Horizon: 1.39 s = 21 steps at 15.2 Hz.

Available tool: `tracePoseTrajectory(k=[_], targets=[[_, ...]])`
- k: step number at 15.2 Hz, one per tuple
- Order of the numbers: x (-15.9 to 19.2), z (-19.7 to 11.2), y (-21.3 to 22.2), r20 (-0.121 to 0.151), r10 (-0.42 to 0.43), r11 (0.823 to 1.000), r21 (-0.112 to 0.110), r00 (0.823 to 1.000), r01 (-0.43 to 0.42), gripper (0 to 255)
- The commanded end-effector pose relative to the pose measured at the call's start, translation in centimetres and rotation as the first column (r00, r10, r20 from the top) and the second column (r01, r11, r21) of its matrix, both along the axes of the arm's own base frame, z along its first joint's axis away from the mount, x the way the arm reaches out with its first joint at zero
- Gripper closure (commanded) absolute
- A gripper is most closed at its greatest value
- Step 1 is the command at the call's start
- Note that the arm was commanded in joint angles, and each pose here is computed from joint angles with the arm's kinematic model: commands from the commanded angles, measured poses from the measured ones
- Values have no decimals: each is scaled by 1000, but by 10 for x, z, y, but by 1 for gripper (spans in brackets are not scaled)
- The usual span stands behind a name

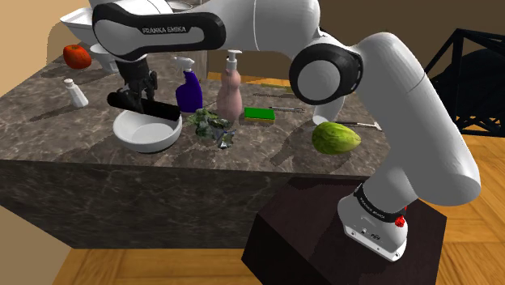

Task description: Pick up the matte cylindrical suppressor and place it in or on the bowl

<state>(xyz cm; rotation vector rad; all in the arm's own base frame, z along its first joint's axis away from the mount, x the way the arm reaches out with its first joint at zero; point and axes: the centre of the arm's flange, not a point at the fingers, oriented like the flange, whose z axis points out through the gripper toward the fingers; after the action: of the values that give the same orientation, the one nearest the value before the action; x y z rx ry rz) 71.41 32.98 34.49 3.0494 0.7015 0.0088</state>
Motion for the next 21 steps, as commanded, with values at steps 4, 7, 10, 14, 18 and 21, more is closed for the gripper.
tracePoseTrajectory(k=[4, 7, 10, 14, 18, 21], targets=[[1, -26, 0, 1, 0, 1000, 1, 1000, 0, 255], [1, -41, 0, 1, 0, 1000, 1, 1000, 0, 255], [1, -41, 0, 1, 0, 1000, 1, 1000, 0, 255], [1, -41, 0, 1, 0, 1000, 1, 1000, 0, 255], [0, -41, 0, 1, 0, 1000, 1, 1000, 0, 0], [1, -28, 0, 1, 0, 1000, 1, 1000, 0, 0]])
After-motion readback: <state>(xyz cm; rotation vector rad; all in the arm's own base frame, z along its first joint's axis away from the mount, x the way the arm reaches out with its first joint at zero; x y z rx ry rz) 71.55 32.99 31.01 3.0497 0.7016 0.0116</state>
